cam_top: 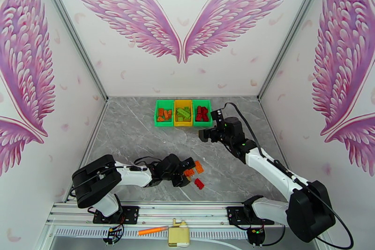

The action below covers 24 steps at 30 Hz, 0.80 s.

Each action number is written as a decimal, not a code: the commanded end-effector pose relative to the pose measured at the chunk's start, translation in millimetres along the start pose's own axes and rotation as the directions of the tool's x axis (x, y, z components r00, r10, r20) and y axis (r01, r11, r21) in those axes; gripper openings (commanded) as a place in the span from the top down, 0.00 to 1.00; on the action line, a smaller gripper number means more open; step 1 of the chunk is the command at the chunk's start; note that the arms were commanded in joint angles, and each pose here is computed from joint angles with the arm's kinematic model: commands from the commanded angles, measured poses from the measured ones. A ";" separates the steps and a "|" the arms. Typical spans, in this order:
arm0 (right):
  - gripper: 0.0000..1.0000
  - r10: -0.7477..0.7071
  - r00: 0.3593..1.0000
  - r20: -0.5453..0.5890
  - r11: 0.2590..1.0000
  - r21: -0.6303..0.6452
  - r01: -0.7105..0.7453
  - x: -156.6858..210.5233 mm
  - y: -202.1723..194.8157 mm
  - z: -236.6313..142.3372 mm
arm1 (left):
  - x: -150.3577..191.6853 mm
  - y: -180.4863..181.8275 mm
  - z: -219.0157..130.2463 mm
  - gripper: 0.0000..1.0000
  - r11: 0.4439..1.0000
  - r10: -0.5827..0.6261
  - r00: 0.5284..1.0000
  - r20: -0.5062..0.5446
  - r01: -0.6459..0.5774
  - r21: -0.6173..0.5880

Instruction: Sort the legos into containers by color

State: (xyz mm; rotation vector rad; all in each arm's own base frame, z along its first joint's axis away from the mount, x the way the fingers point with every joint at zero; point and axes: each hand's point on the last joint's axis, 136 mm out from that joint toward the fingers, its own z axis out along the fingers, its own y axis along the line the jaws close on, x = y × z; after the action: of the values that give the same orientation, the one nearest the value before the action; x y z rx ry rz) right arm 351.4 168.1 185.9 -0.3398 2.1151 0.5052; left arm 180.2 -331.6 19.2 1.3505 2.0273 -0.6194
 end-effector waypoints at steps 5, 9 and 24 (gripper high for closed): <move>0.01 -0.002 1.000 -0.005 1.000 0.020 0.002 9.3 -2.2 -6.6 | 1.4 -3.5 1.9 0.56 0.999 0.008 1.000 -0.008 -0.008 0.031; 0.01 0.003 1.000 -0.013 1.000 0.022 -0.003 13.6 -2.6 -8.7 | 1.3 -3.0 1.9 0.64 1.000 0.013 1.000 0.001 -0.013 0.027; 0.01 0.057 0.998 0.028 0.995 -0.083 -0.054 1.6 18.1 -17.7 | -26.3 8.1 -39.7 0.74 0.997 -0.016 0.987 0.157 0.027 -0.070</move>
State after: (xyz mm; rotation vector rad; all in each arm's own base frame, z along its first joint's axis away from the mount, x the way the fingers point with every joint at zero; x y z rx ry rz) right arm 336.7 166.9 189.7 -0.3189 2.1093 0.5524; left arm 176.5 -323.3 43.8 1.3005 1.9571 -0.6472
